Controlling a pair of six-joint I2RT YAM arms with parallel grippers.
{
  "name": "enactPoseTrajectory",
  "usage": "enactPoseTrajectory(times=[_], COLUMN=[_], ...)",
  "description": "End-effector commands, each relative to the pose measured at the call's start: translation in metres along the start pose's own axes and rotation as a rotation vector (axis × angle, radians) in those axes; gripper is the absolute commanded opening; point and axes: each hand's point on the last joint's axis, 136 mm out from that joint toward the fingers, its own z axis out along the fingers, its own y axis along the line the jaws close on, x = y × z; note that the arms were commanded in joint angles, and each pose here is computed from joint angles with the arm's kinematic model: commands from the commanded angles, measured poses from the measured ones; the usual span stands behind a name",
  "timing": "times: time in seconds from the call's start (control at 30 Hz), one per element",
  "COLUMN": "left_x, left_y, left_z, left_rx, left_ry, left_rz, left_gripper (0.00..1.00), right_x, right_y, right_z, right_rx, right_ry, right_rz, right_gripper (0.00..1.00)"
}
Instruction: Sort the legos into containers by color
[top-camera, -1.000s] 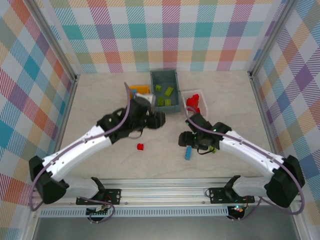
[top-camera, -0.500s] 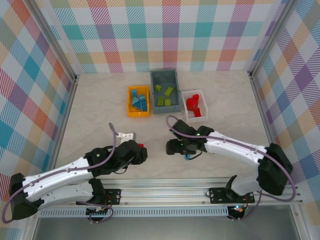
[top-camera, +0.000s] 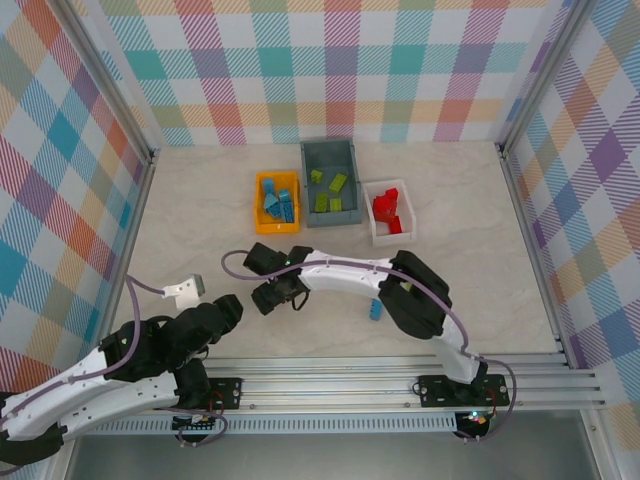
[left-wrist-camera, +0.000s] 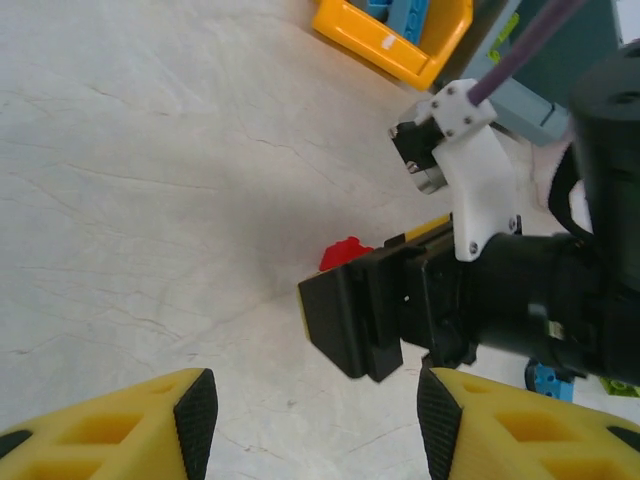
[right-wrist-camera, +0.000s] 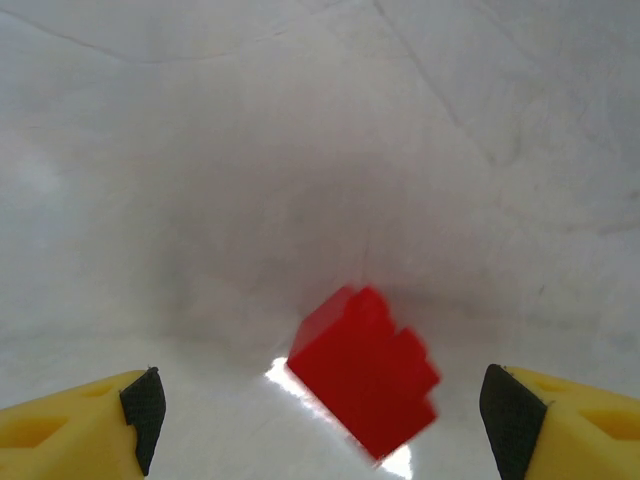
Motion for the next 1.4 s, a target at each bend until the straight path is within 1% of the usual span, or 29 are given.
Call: enactPoseTrajectory(times=[0.0, 0.03, 0.1, 0.17, 0.2, 0.37, 0.43, 0.53, 0.6, 0.67, 0.73, 0.8, 0.87, 1.0, 1.07, 1.17, 1.27, 1.37], left_x=[-0.002, -0.002, -0.002, -0.002, -0.002, -0.003, -0.002, 0.000, 0.001, 0.001, 0.002, 0.002, 0.005, 0.023, 0.034, 0.044, 0.057, 0.072], left_y=[0.015, 0.015, 0.014, 0.013, 0.014, 0.012, 0.011, 0.005, -0.002, -0.012, -0.027, -0.049, -0.078, -0.139, -0.174, -0.216, -0.247, -0.268], left_z=[-0.001, -0.001, 0.000, 0.000, 0.000, -0.001, 0.000, 0.001, 0.002, 0.002, 0.002, 0.003, 0.006, 0.026, 0.039, 0.056, 0.074, 0.092], left_rx=[-0.050, -0.051, -0.050, -0.052, -0.055, -0.049, -0.044, -0.023, -0.004, 0.023, 0.066, 0.121, 0.164, 0.227, 0.262, 0.298, 0.316, 0.319], left_ry=[-0.020, -0.021, -0.021, -0.023, -0.024, -0.027, -0.023, -0.011, -0.005, 0.004, 0.015, 0.026, 0.052, 0.130, 0.164, 0.192, 0.228, 0.271], left_rz=[0.017, 0.019, 0.026, 0.029, 0.031, 0.033, 0.038, 0.049, 0.055, 0.066, 0.080, 0.107, 0.151, 0.233, 0.273, 0.319, 0.351, 0.367], left_gripper=[0.57, 0.57, 0.57, 0.57, 0.57, 0.57, 0.57, 0.57, 0.58, 0.58, 0.59, 0.59, 0.60, 0.60, 0.60, 0.60, 0.60, 0.60], right_x=[0.005, 0.005, 0.005, 0.004, 0.004, 0.001, -0.001, -0.008, -0.013, -0.018, -0.020, -0.017, -0.006, 0.023, 0.032, 0.030, 0.025, 0.023], right_y=[-0.023, -0.022, -0.019, -0.016, -0.015, -0.013, -0.012, -0.014, -0.021, -0.034, -0.054, -0.084, -0.127, -0.220, -0.262, -0.307, -0.338, -0.358], right_z=[0.003, 0.006, 0.010, 0.014, 0.014, 0.013, 0.011, -0.005, -0.022, -0.047, -0.073, -0.102, -0.124, -0.144, -0.151, -0.154, -0.147, -0.132], right_rx=[0.109, 0.107, 0.083, 0.067, 0.061, 0.052, 0.046, 0.033, 0.026, 0.026, 0.045, 0.082, 0.131, 0.248, 0.300, 0.359, 0.419, 0.447], right_ry=[0.052, 0.055, 0.065, 0.072, 0.074, 0.062, 0.053, 0.014, -0.024, -0.073, -0.122, -0.172, -0.188, -0.173, -0.159, -0.158, -0.115, -0.066], right_rz=[-0.142, -0.154, -0.166, -0.168, -0.166, -0.134, -0.121, -0.081, -0.040, 0.010, 0.065, 0.136, 0.240, 0.443, 0.540, 0.621, 0.655, 0.676], right_gripper=[0.84, 0.83, 0.77, 0.65, 0.60, 0.43, 0.37, 0.31, 0.28, 0.28, 0.27, 0.27, 0.27, 0.28, 0.28, 0.28, 0.29, 0.29])
